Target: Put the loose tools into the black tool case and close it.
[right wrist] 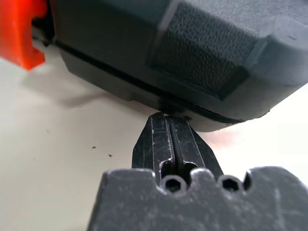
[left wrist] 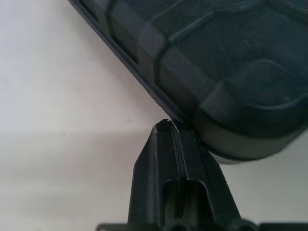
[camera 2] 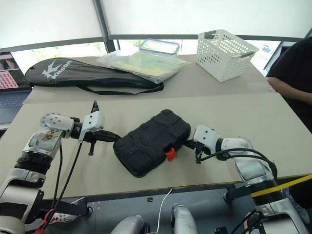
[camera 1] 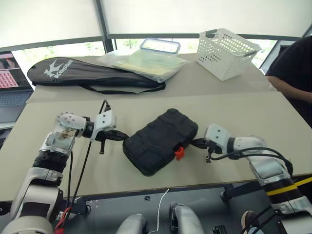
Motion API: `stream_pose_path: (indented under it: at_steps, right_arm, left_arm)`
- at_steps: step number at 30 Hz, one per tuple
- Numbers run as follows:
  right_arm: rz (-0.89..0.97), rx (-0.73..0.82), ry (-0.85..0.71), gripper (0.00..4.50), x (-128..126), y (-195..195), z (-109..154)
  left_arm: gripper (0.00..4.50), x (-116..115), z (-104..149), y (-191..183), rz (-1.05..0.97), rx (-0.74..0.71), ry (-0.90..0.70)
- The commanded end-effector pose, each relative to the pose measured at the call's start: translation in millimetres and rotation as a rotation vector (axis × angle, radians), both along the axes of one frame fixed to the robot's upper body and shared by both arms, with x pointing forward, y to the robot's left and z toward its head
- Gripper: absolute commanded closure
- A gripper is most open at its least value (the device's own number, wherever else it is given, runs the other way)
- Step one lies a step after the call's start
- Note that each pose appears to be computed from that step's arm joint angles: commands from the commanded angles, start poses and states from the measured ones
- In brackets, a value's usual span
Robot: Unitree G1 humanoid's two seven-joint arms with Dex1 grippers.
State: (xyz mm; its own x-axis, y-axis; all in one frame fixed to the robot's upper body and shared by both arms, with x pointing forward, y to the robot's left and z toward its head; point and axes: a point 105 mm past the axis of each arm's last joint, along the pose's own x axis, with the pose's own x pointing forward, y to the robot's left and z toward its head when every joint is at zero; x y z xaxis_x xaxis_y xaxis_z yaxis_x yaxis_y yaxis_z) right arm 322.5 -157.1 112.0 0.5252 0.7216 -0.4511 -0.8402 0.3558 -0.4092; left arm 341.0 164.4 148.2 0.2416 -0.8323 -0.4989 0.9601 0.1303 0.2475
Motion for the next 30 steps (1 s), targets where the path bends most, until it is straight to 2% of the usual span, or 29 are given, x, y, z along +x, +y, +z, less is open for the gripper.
stream_pose_path:
  at_steps: [1,4,6,10,12,15,21,30]
  right_arm:
    - [0.051,0.081,0.009,4.5,-17.4,0.8,27.8]
    - [0.073,0.081,0.041,4.5,-30.7,1.0,28.9]
    - [0.088,0.086,0.056,4.5,-38.3,3.8,29.4]
    - [0.097,0.12,0.06,4.5,-43.7,13.0,33.7]
    - [0.104,0.136,0.072,4.5,-46.7,19.5,33.9]
    - [0.122,0.127,0.091,4.5,-52.2,24.5,29.4]
    - [0.109,0.167,0.077,4.5,-47.1,34.4,30.0]
    - [0.119,0.13,0.117,4.5,-40.8,42.3,8.9]
  left_arm:
    - [4.47,-1.7,54.9,-10.1,0.017,-0.148,-0.022]
    - [4.47,-12.8,63.9,-32.8,-0.059,-0.153,-0.012]
    - [4.47,-17.7,56.2,-55.1,-0.119,-0.121,-0.033]
    - [4.47,-16.9,16.6,-79.5,-0.188,0.011,-0.076]
    - [4.47,-11.7,-11.4,-82.9,-0.195,0.1,-0.084]
    - [4.47,-6.1,-28.7,-81.5,-0.212,0.176,-0.133]
    - [4.47,-6.3,-29.6,-81.8,-0.226,0.166,-0.145]
    - [4.47,-4.3,-22.3,-87.4,-0.22,0.134,-0.169]
